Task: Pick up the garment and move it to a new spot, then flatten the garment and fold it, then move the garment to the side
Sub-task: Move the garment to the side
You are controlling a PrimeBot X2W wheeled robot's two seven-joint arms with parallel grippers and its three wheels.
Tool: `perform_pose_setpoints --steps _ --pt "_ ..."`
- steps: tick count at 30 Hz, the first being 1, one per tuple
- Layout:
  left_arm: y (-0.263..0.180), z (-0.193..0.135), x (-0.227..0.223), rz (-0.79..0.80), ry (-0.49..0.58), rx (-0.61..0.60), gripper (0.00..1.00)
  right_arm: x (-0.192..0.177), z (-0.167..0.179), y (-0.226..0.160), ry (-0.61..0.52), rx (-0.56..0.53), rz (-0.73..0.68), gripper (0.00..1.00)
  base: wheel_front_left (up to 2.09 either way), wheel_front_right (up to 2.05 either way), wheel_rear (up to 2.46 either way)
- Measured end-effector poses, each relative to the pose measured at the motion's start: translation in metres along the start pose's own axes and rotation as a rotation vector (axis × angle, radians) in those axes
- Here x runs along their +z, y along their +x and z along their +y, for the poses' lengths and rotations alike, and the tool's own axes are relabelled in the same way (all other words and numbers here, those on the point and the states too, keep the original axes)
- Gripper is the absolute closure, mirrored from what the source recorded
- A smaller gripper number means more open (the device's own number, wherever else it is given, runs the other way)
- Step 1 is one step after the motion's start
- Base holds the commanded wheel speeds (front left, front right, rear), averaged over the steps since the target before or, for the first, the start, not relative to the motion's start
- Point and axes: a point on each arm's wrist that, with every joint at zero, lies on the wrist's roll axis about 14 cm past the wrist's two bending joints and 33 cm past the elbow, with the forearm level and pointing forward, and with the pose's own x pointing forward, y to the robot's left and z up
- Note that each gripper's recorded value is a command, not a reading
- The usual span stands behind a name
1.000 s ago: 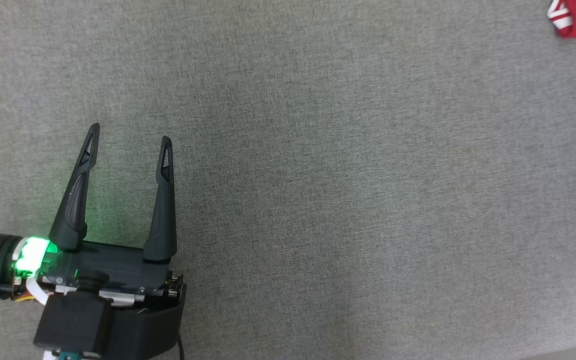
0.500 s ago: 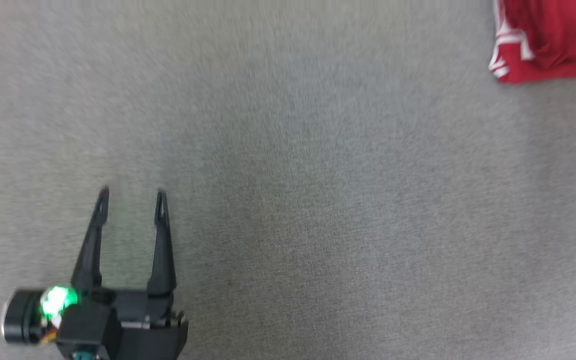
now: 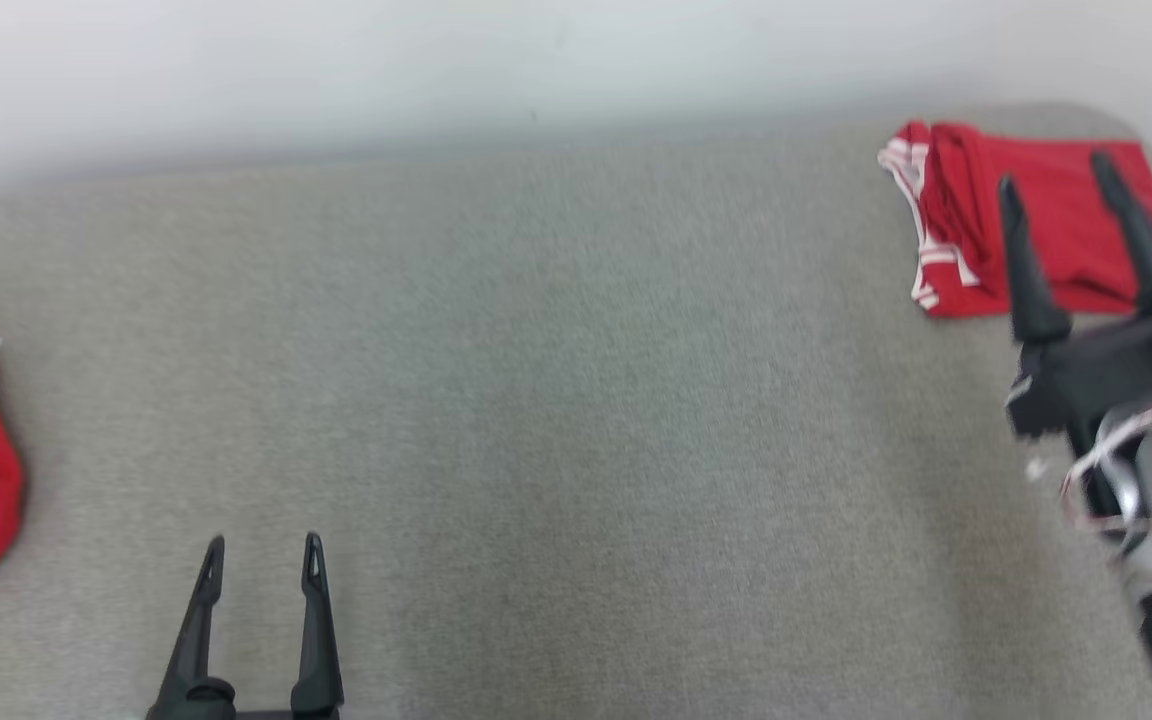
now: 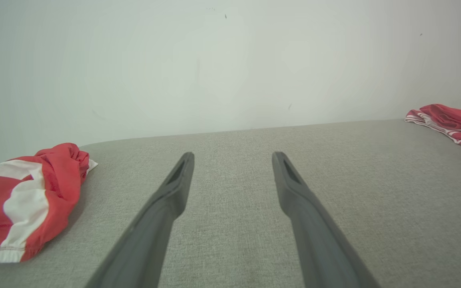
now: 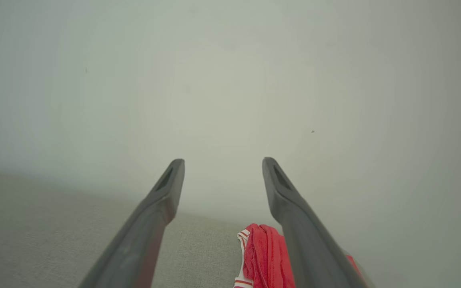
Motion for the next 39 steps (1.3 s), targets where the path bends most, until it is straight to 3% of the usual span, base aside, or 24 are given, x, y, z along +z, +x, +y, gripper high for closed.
perform_pose_setpoints --steps 8,15,23,39 --pt "-0.031 0.019 0.019 -0.038 0.007 0.062 0.0 0.004 0.049 -0.054 0.176 -0.004 -0.037 0.0 0.0 0.0 0.0" --pt "-0.046 0.028 0.021 -0.041 0.008 0.094 0.0 -0.004 0.078 -0.088 0.263 -0.018 -0.015 0.0 0.0 0.0 0.0" --pt "-0.052 0.029 0.016 -0.024 0.007 0.1 0.0 -0.019 0.111 -0.122 0.32 -0.007 0.05 0.0 0.0 0.0 0.0" --pt "-0.059 0.026 -0.001 0.029 -0.002 0.092 0.0 -0.044 0.142 -0.147 0.35 0.03 0.156 0.0 0.0 0.0 0.0"
